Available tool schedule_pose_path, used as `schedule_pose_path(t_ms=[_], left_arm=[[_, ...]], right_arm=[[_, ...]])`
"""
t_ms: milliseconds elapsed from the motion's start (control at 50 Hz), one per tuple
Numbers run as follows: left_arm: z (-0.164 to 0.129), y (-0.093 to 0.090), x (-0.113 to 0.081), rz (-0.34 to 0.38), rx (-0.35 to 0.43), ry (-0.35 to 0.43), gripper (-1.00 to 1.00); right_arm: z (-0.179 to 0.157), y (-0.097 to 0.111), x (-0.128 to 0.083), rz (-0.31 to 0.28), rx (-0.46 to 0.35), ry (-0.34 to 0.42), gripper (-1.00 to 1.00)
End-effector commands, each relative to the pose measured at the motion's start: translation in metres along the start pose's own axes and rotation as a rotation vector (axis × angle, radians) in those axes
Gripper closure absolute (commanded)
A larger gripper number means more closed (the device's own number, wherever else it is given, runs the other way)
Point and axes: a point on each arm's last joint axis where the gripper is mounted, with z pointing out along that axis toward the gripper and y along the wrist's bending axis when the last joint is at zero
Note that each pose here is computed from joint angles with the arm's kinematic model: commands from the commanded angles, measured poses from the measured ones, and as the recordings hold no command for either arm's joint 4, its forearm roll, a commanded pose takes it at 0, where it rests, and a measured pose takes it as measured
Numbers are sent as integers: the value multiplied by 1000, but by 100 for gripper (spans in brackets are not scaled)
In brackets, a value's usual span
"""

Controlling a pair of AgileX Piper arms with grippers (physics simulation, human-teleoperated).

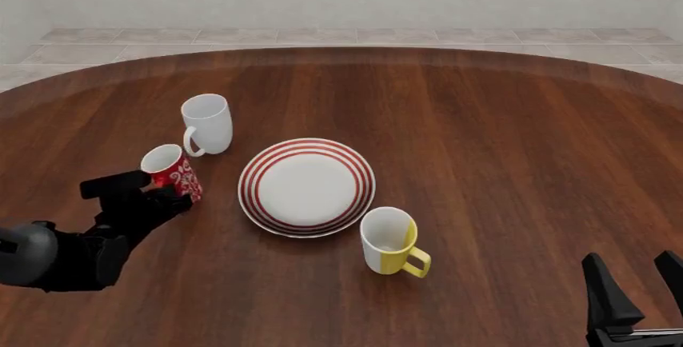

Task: Pick up the red mug and put it on the plate

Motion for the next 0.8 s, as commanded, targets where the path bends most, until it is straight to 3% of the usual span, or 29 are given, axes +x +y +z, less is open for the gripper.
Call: schedule_pose_path(t_ms=[20,380,520,640,800], left_arm=[[-10,-2,-8,23,8,-31,100],[-11,-33,-31,167,83,-28,100],[-13,-61,-40,251,154,-13,100],[-15,-74,-47,313,187,-11,100],[-21,-92,-56,344,232,-22,100]], right_arm=[[0,0,1,-3,-3,0,-100],[-1,0,1,0,-1,-1,-100],[-1,0,0,-2,-3,-1,-100],[-1,0,0,-5,-4,-2,-100],[-1,0,-1,-7,-6,-3,-100]])
